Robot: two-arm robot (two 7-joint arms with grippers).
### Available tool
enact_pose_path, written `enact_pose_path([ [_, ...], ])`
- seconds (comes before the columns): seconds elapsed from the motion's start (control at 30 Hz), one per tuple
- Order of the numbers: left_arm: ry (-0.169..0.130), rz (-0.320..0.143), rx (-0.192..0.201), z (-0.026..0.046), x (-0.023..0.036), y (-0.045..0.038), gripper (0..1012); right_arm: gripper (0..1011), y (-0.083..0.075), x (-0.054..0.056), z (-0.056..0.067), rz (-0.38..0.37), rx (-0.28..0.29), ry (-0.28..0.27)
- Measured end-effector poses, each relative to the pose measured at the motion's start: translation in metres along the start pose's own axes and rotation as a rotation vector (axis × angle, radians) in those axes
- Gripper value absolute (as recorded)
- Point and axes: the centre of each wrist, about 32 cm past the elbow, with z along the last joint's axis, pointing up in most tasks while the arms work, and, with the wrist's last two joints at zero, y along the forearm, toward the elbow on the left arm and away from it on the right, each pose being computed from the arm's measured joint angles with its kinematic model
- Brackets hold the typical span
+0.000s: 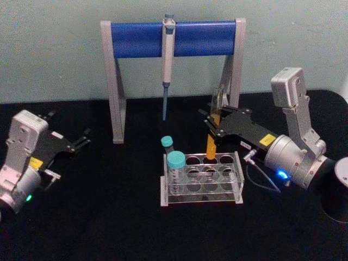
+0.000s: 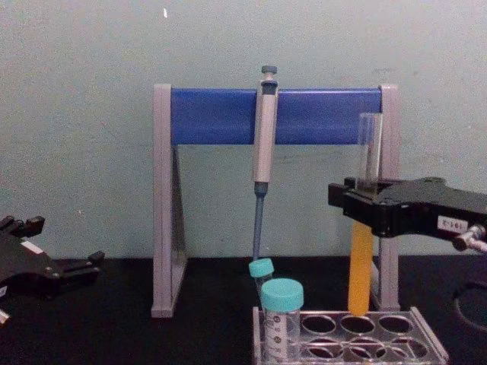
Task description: Pick up the test tube from the test tube rack, shake it, then place it back into the test tube rack.
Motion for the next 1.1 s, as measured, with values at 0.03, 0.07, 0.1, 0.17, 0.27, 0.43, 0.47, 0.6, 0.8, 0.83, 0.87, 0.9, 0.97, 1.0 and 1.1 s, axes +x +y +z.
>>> enact_pose_path([
  [0.03,0.0,0.0,0.0,0.0,0.0,0.0,1001,230,0.0,0.0,-0.001,0.0,-0.001,0.0],
  [0.07,0.0,0.0,0.0,0.0,0.0,0.0,1001,230,0.0,-0.001,-0.001,0.0,-0.004,-0.001],
  [0.1,0.0,0.0,0.0,0.0,0.0,0.0,1001,230,0.0,-0.001,-0.002,0.0,-0.005,-0.001],
  [0.17,0.0,0.0,0.0,0.0,0.0,0.0,1001,230,0.0,-0.001,-0.003,0.0,-0.007,-0.002],
  [0.27,0.0,0.0,0.0,0.0,0.0,0.0,1001,230,0.0,-0.001,-0.005,0.0,-0.009,-0.001],
  [0.43,0.0,0.0,0.0,0.0,0.0,0.0,1001,230,0.001,-0.002,-0.006,-0.001,-0.012,-0.001],
  [0.47,0.0,0.0,0.0,0.0,0.0,0.0,1001,230,0.002,-0.002,-0.006,-0.002,-0.012,-0.001],
  [0.6,0.0,0.0,0.0,0.0,0.0,0.0,1001,230,0.002,-0.003,-0.008,-0.003,-0.016,0.001],
  [0.8,0.0,0.0,0.0,0.0,0.0,0.0,1001,230,0.002,-0.004,-0.011,-0.005,-0.029,0.005],
  [0.83,0.0,0.0,0.0,0.0,0.0,0.0,1001,230,0.002,-0.004,-0.012,-0.006,-0.03,0.005],
  [0.87,0.0,0.0,0.0,0.0,0.0,0.0,1001,230,0.002,-0.004,-0.013,-0.007,-0.034,0.006],
  [0.9,0.0,0.0,0.0,0.0,0.0,0.0,1001,230,0.002,-0.004,-0.013,-0.007,-0.034,0.006],
  [0.97,0.0,0.0,0.0,0.0,0.0,0.0,1002,230,0.002,-0.005,-0.015,-0.008,-0.04,0.01],
  [1.0,0.0,0.0,0.0,0.0,0.0,0.0,1001,230,0.002,-0.005,-0.016,-0.009,-0.044,0.012],
  [1.1,0.0,0.0,0.0,0.0,0.0,0.0,1001,230,0.002,-0.006,-0.019,-0.01,-0.052,0.017],
])
